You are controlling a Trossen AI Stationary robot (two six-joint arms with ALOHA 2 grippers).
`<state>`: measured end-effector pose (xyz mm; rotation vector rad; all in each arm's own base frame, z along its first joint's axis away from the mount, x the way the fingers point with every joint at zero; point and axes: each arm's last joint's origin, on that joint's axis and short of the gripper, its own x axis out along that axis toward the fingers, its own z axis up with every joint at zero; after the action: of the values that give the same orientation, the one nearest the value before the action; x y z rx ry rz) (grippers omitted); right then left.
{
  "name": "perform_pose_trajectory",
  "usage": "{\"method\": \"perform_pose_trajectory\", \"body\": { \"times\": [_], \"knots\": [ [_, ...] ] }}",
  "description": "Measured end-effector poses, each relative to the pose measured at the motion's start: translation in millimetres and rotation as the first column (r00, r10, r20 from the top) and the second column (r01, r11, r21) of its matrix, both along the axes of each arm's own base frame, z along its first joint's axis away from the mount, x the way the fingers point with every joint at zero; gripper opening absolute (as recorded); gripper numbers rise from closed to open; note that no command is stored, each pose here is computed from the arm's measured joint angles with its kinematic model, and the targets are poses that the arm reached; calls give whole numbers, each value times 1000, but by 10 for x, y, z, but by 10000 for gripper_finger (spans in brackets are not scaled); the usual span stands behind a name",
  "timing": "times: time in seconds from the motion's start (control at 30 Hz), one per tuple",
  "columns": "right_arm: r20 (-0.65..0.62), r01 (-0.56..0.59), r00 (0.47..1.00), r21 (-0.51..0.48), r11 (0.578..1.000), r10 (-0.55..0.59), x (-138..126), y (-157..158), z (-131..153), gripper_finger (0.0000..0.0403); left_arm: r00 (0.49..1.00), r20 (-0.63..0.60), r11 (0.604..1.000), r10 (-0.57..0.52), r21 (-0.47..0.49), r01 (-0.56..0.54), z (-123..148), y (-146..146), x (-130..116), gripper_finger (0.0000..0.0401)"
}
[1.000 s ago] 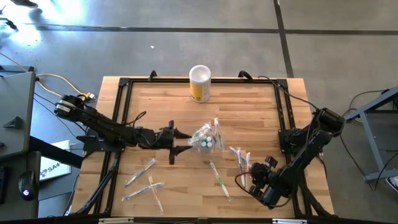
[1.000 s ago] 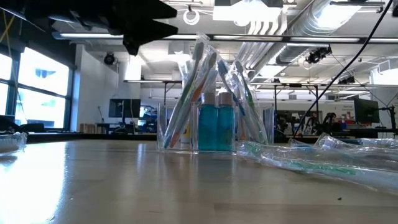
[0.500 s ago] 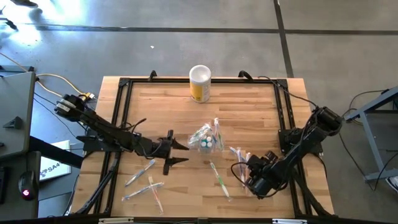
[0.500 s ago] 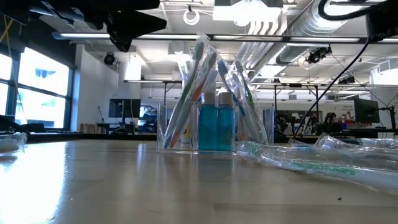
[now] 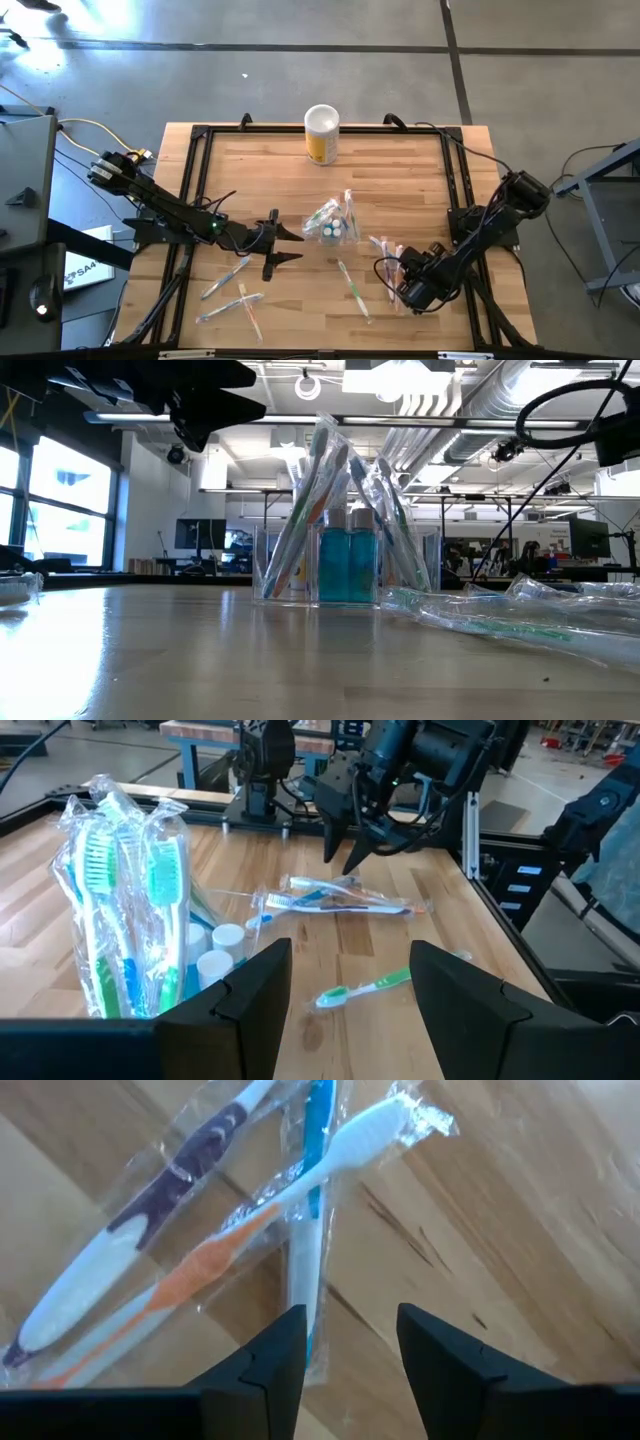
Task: Pick & Place toothbrushing station
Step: Put the orange toothbrush into the right part of the transparent organizer
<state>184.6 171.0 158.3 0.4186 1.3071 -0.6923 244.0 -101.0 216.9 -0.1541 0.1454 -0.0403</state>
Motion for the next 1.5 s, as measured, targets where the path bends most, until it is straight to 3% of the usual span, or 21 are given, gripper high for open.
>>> {"method": "perform_pose_trajectory", "body": {
  "times": [0.53, 1.5],
  "knots": [
    [64, 148, 986, 70, 986, -153, 319, -256, -2, 150, 999, -48, 1000, 1, 18, 0, -49, 4, -8, 200],
    [124, 117, 983, 149, 982, -136, 558, -419, 7, 150, 997, -72, 1000, 2, 29, 0, -74, 6, -13, 200]
  ]
}}
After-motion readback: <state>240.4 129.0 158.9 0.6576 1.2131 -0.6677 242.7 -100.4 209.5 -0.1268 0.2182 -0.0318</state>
